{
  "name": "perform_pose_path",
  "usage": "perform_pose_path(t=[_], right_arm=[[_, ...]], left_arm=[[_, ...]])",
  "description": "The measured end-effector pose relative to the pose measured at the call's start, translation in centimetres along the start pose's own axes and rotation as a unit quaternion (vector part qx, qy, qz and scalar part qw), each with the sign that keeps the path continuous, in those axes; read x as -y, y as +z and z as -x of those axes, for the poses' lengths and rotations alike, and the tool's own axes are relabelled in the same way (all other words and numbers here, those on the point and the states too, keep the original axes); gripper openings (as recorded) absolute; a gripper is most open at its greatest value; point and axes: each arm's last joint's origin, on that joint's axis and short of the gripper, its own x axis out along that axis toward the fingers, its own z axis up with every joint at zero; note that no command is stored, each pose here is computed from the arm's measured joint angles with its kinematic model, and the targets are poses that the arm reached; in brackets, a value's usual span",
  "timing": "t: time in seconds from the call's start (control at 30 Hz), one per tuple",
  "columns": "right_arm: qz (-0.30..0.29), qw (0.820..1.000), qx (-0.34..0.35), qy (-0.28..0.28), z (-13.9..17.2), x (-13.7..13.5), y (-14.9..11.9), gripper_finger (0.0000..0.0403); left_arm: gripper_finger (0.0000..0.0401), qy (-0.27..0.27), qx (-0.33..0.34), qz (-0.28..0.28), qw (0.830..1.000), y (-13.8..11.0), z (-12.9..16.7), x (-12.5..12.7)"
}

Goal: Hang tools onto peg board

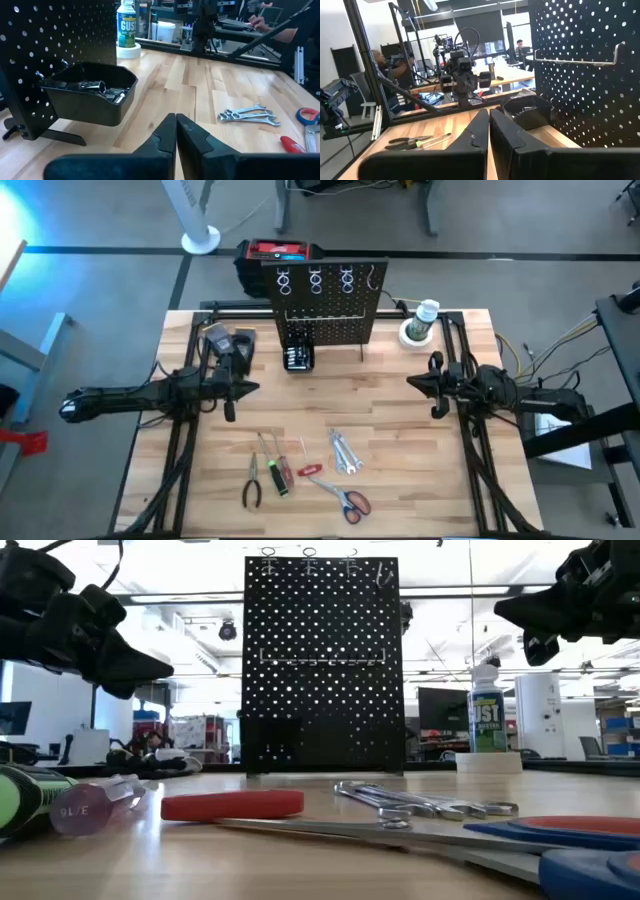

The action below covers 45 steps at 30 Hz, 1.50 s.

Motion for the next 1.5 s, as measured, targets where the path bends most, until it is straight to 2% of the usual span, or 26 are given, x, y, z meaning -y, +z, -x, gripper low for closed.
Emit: perform_pose_path(t=[1.33, 1.4, 1.5], right_arm=[[0.000, 1.000, 0.000, 0.000, 0.0, 0.0, 0.0, 0.0000], [0.000, 1.000, 0.000, 0.000, 0.0, 0.0, 0.0, 0.0000], [0.000, 1.000, -0.002, 0.000, 0.0, 0.0, 0.0, 0.0000]], left_arm=[[0.0000, 0.003, 0.001, 0.000, 1.000, 0.0, 0.0, 0.0], [0.0000, 0.079, 0.010, -0.032, 0.996, 0.1, 0.1, -0.6], [0.0000, 0.189, 0.008, -0.096, 0.977, 0.3, 0.2, -1.2]])
